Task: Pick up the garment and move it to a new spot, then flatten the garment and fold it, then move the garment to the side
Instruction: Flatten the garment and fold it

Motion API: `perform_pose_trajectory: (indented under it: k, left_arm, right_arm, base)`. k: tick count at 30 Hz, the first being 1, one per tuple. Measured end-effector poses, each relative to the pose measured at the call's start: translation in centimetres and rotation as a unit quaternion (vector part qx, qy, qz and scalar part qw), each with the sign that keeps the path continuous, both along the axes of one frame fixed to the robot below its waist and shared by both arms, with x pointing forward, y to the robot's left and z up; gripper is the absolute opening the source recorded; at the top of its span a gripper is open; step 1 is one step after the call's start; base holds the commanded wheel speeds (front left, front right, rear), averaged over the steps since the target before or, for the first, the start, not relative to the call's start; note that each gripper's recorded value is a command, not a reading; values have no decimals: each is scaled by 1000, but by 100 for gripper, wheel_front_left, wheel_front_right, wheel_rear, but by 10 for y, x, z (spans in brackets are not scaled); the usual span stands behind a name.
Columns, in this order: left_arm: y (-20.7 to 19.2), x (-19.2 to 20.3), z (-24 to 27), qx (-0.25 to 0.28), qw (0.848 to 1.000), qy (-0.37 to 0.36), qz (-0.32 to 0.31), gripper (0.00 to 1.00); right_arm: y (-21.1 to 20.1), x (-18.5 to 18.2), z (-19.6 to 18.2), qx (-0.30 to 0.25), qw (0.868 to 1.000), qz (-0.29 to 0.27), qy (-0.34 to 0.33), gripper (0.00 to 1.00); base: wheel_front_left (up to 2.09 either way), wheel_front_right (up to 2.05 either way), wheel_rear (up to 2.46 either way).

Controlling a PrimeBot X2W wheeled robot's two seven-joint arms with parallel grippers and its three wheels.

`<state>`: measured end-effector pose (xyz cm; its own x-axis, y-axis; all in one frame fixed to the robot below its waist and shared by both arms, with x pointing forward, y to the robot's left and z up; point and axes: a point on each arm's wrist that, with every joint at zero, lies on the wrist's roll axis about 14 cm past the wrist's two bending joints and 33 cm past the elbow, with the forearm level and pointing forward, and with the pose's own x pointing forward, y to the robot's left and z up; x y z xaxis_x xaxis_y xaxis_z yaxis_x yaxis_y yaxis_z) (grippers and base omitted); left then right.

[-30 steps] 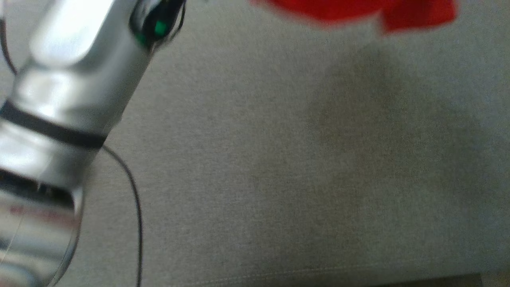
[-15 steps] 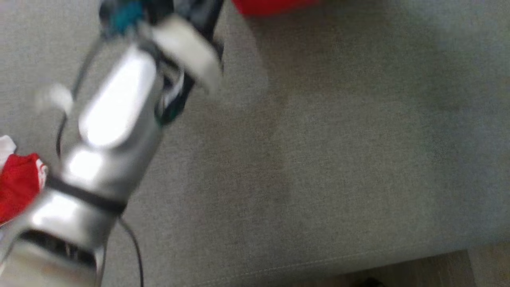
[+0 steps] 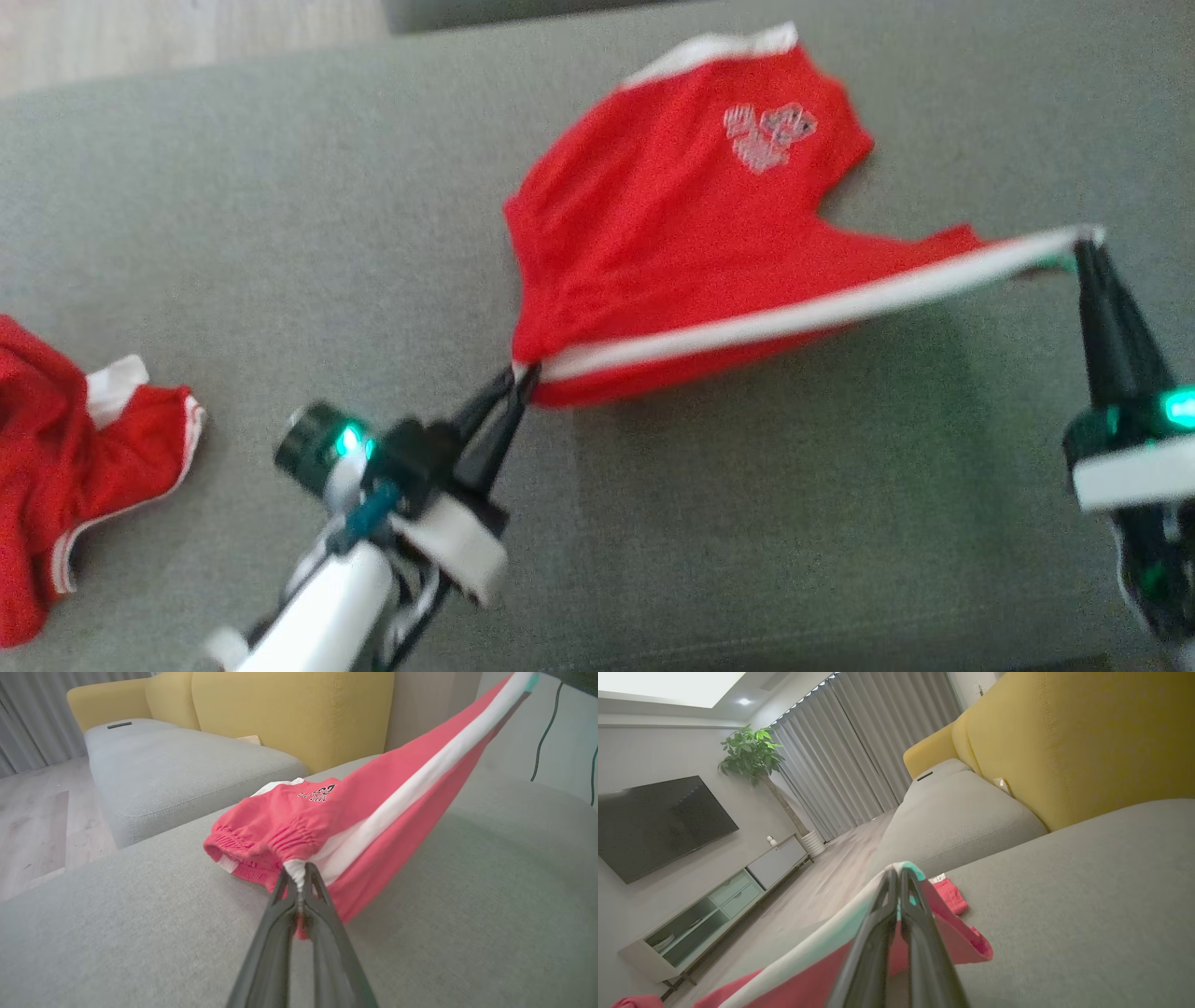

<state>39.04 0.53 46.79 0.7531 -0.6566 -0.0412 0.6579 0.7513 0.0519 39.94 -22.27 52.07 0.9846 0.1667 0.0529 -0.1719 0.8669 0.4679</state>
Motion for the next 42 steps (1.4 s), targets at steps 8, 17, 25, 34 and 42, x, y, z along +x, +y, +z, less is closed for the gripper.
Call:
perform_pose_trajectory:
  k: [8, 17, 25, 34, 42]
  left_arm:
    - [15, -59, -4, -15, 999, 24, 44, 0]
    - [14, -46, 0, -110, 987, 91, 73, 0]
    - [13, 26, 18, -128, 982, 114, 79, 0]
    - [34, 83, -13, -79, 977, 164, 115, 0]
    - [48, 102, -43, -45, 970, 196, 134, 0]
  right_arm:
    - [-2, -59, -4, 14, 1000, -7, 21, 0]
    - [-4, -29, 1, -54, 998, 2, 25, 0]
    - [8, 63, 14, -147, 988, 37, 18, 0]
    - [33, 149, -13, -232, 967, 84, 59, 0]
    - [52, 184, -61, -274, 946, 123, 124, 0]
  base:
    - [0, 0, 0]
    - [0, 0, 0]
    - [0, 0, 0]
    - [0, 0, 0]
    - [0, 0, 0]
